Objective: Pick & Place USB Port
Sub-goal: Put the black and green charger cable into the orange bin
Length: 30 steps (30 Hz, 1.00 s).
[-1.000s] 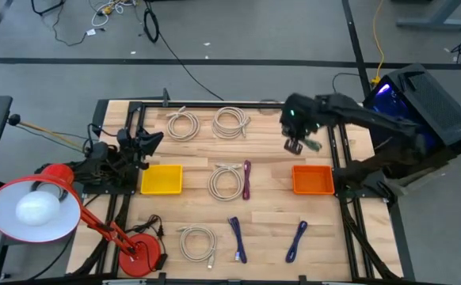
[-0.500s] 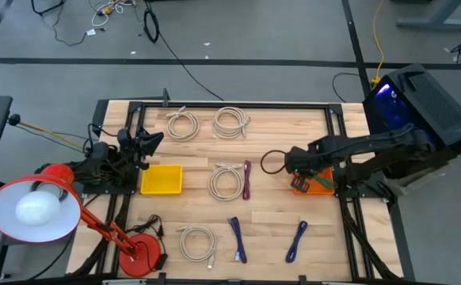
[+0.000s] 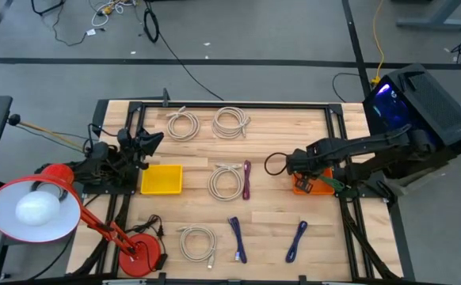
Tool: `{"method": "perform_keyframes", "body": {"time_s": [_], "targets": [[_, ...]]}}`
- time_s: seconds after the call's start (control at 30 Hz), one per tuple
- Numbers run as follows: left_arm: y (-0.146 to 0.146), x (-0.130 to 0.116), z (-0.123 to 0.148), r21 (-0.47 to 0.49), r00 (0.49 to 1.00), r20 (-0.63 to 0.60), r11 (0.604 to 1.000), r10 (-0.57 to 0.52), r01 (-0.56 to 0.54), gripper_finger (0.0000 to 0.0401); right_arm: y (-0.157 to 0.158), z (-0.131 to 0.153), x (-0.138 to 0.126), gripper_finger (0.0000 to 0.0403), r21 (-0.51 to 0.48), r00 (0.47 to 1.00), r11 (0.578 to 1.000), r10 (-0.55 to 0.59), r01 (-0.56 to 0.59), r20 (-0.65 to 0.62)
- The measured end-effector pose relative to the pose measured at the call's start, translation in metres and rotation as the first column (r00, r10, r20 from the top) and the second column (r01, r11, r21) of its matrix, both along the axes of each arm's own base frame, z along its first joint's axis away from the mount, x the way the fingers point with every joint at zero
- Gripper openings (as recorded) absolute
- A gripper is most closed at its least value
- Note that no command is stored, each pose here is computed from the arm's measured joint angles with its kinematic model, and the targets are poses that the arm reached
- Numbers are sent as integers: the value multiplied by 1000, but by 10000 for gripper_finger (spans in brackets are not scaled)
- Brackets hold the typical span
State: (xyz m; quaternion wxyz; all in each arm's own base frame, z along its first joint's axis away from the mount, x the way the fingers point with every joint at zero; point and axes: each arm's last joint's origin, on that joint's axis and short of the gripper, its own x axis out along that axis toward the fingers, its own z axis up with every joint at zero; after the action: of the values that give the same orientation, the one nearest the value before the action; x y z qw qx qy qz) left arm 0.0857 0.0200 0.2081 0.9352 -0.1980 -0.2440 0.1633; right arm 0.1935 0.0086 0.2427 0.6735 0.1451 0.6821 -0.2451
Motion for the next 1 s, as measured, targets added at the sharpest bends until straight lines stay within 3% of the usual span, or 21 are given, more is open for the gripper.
{"method": "perform_keyframes", "body": {"time_s": [0.53,1.0], "targets": [[0,1,-2,-2,1000,-19,1000,0,0,53,-7,0,4,1,13,999,999,46,-46,25],[0,1,-2,-3,1000,-22,1000,0,0,53,-6,-1,6,39,35,996,996,75,-76,43]]}}
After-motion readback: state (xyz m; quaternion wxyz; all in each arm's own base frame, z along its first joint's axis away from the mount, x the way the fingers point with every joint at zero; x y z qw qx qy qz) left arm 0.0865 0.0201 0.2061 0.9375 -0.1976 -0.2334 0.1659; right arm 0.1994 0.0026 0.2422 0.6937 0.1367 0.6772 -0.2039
